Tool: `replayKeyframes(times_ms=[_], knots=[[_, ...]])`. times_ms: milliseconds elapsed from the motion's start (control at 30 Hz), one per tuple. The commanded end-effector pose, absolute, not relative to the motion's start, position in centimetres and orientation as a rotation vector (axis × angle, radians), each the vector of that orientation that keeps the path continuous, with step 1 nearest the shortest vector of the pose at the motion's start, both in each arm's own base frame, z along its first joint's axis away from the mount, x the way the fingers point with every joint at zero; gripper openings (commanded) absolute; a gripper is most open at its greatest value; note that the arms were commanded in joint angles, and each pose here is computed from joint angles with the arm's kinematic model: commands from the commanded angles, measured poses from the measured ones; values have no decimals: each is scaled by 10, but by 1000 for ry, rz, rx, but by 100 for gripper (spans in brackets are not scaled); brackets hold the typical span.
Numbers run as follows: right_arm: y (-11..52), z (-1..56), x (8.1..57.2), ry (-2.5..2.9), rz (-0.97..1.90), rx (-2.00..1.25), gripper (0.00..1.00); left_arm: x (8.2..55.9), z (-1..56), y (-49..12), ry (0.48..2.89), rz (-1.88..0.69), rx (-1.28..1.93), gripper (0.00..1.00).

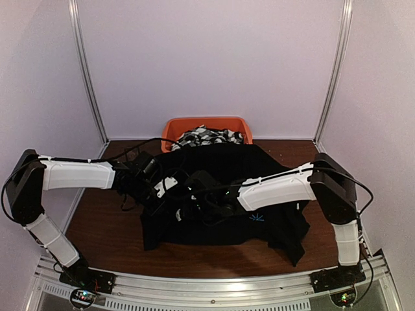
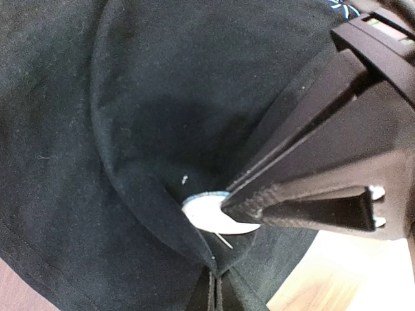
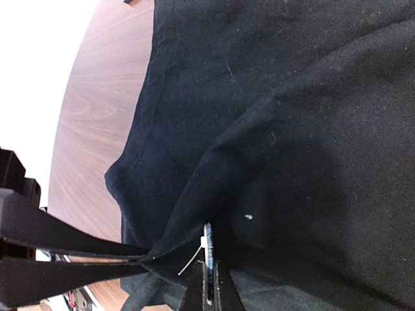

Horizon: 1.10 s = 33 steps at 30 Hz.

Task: Pin the brooch onto the clothing
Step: Cross the brooch on the flattened clothing.

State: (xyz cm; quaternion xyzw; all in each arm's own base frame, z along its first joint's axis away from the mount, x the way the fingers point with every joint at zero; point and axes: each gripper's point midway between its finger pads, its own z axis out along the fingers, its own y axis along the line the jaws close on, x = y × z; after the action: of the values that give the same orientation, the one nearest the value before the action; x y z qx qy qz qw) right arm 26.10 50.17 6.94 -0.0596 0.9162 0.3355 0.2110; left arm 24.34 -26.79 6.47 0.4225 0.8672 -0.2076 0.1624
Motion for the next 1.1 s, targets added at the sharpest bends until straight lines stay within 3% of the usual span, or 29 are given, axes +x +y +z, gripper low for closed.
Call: replayKeyframes(times_ms=[0,1067], knots=[[502,101,258,2471,970,-197,0,245,64,-271,2461,-593,1205,0],[489,108,271,2399,667,-203,0,243,71,-277,2431,-644,1214,0]])
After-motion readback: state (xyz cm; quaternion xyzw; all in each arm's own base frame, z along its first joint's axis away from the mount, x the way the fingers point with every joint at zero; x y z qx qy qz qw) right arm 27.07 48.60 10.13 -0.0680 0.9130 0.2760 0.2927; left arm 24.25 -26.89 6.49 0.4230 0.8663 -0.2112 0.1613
